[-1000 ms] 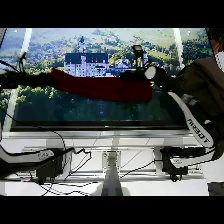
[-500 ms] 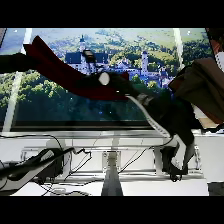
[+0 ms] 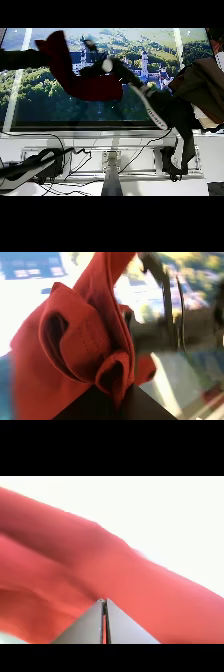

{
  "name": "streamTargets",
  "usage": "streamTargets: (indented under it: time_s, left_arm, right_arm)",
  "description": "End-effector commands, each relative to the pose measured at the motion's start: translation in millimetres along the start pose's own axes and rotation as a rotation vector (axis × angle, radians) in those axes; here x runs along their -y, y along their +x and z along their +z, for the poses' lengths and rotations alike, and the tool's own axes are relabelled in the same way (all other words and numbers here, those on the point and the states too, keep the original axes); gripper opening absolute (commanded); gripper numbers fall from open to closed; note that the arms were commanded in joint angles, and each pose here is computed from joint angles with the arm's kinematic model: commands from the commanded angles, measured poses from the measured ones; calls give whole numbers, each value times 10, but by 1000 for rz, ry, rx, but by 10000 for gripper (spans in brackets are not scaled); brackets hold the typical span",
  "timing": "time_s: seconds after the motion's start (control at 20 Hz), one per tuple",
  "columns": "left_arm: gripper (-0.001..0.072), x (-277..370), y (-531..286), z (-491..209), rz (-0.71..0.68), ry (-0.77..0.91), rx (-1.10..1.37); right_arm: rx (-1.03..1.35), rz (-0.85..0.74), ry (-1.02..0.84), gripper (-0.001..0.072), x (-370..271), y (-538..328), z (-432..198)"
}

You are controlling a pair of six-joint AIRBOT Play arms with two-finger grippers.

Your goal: Fold the clothes and pants, and hang the long-sleeved shirts on hangers.

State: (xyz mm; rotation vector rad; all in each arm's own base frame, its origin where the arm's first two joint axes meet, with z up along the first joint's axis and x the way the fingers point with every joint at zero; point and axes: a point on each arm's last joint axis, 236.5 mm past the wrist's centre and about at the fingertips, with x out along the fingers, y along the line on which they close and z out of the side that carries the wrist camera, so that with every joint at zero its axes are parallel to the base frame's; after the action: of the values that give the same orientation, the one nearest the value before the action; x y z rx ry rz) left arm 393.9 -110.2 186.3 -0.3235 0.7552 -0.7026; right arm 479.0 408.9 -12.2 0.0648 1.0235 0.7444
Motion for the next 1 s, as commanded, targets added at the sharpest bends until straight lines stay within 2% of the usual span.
streamTargets:
  time_s: [0.0, 0.15, 0.2, 0.25, 0.3, 0.35, 0.4, 0.45, 0.5, 0.55, 0.75, 0.85, 0.95]
  left_arm:
    - [21, 393, 821, 34, -109, -3, 5]
    - [21, 907, 1743, -279, -169, 13, -40]
    - [59, 1039, 2031, -431, -168, 26, -51]
    - [292, 1125, 2249, -570, -163, 32, -62]
    - [720, 1181, 2424, -706, -157, 36, -76]
    - [720, 1192, 2522, -779, -150, 38, -82]
    - [720, 1164, 2558, -825, -141, 49, -93]
    - [720, 1085, 2540, -812, -121, 74, -95]
    - [720, 999, 2496, -760, -101, 93, -88]
    - [720, 918, 2425, -680, -87, 97, -76]
    - [720, 649, 2047, -322, -58, 71, -16]
    - [720, 549, 1856, -221, -53, 61, -7]
    - [720, 468, 1707, -165, -51, 51, -6]
  right_arm:
    - [-276, -242, -20, 19, 1402, -948, -423]
    - [-330, -287, 121, 18, 2130, -1693, -620]
    - [-359, -267, 148, 19, 2271, -1851, -733]
    - [-367, -211, 184, 19, 2344, -1945, -828]
    - [-348, -132, 236, 19, 2344, -1970, -873]
    - [-323, -37, 305, 27, 2303, -1956, -917]
    - [-312, 39, 367, 143, 2268, -1928, -985]
    - [-318, 104, 429, 372, 2226, -1872, -1098]
    - [-331, 147, 472, 533, 2182, -1785, -1214]
    - [-343, 171, 513, 559, 2149, -1665, -1341]
    - [-240, 244, 679, 564, 1832, -914, -1467]
    - [-196, 319, 750, 564, 1484, -586, -1397]
    - [-189, 405, 735, 564, 1034, -341, -1306]
